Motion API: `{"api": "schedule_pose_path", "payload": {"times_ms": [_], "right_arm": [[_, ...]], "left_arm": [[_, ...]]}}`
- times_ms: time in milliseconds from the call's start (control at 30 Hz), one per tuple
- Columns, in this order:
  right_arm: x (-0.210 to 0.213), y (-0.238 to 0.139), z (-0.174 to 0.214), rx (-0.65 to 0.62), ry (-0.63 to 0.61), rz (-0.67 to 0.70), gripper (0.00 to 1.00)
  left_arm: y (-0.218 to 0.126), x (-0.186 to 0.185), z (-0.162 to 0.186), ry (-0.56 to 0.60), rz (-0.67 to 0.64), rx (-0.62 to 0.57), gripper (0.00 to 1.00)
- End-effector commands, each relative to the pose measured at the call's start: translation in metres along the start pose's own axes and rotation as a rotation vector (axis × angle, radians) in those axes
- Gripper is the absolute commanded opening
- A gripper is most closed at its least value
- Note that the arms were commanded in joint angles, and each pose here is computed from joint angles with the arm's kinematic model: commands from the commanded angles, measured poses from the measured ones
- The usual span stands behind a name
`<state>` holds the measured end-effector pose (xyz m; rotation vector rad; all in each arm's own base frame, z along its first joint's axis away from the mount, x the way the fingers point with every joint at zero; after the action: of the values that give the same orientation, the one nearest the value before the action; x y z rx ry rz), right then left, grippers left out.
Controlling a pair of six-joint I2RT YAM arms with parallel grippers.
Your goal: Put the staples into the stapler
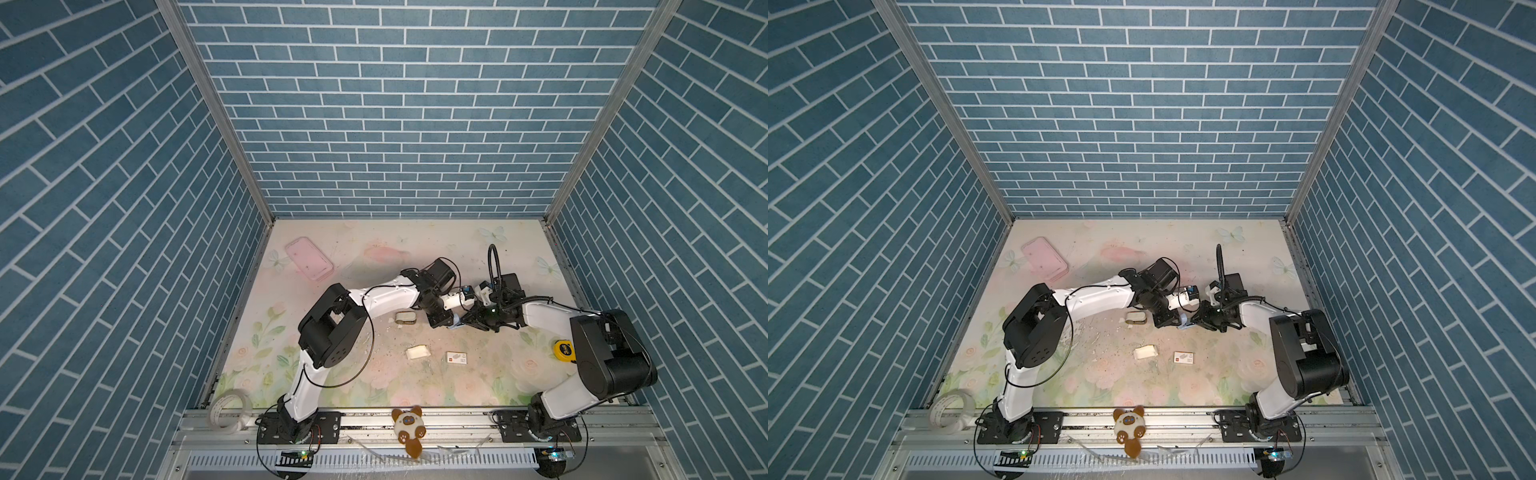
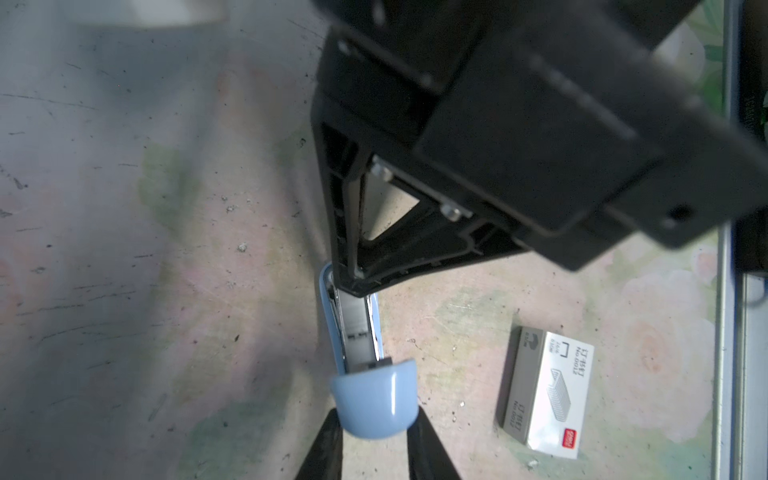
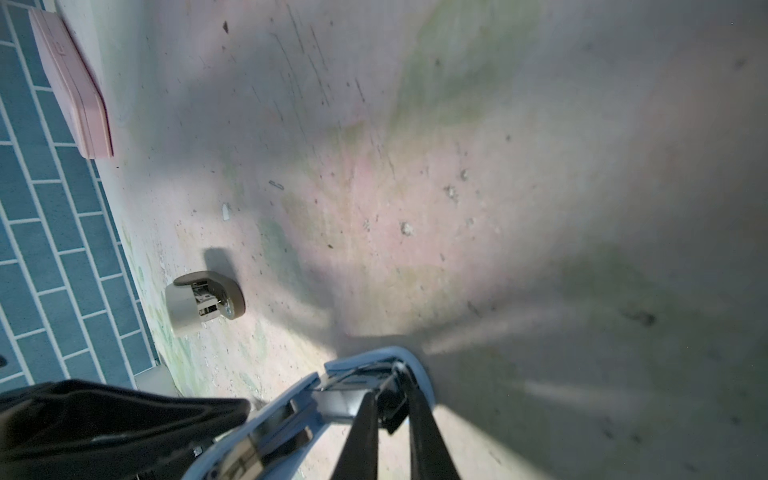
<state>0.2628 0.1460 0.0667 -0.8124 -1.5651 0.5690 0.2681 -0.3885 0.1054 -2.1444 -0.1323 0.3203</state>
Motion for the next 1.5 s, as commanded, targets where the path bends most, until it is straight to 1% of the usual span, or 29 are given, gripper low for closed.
{"api": "schedule_pose_path", "payload": {"times_ms": [0,233,433,633,967,1067,1267,1467], "right_arm": [[-0.009,0.002,0.018,0.052,0.056,0.037,0.16],[-0.007,0.002,0.018,0.051,0.053,0.029,0.17],[-0.006,-0.002,0.010,0.028,0.031,0.055,0.19],[-0.002,-0.006,0.001,-0.003,0.006,0.070,0.21],[0.001,-0.004,-0.002,-0.012,0.006,0.022,0.20],[0.003,-0.002,-0.002,-0.017,0.008,-0.010,0.20],[0.001,-0.003,-0.005,-0.038,0.005,0.003,0.22],[-0.008,-0.001,-0.006,-0.068,0.031,0.002,0.24]], "left_arm": [[0.009,-0.001,0.000,-0.003,0.008,0.014,0.29],[0.009,-0.001,0.001,-0.004,0.009,0.016,0.29],[0.003,-0.003,-0.003,0.005,0.006,0.012,0.35],[-0.007,-0.005,-0.007,0.022,-0.006,0.005,0.37],[-0.008,-0.004,-0.008,0.023,-0.010,0.006,0.43],[-0.011,-0.003,-0.008,0.025,-0.017,0.004,0.43],[-0.014,-0.004,-0.006,0.031,-0.023,0.011,0.44],[-0.016,-0.003,-0.006,0.032,-0.029,0.013,0.44]]}}
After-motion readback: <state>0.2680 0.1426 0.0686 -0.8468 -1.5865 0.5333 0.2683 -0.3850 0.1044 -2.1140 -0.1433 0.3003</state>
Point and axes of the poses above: each gripper's point midway between its finger pads, its own y axis out along the fingers, its own x axis along the line the jaws close on, z = x × y, the point moved 5 cm from there along -y, back along the fingers, and after that the axes turned 3 degrees about -y, right-handed, at the moved point
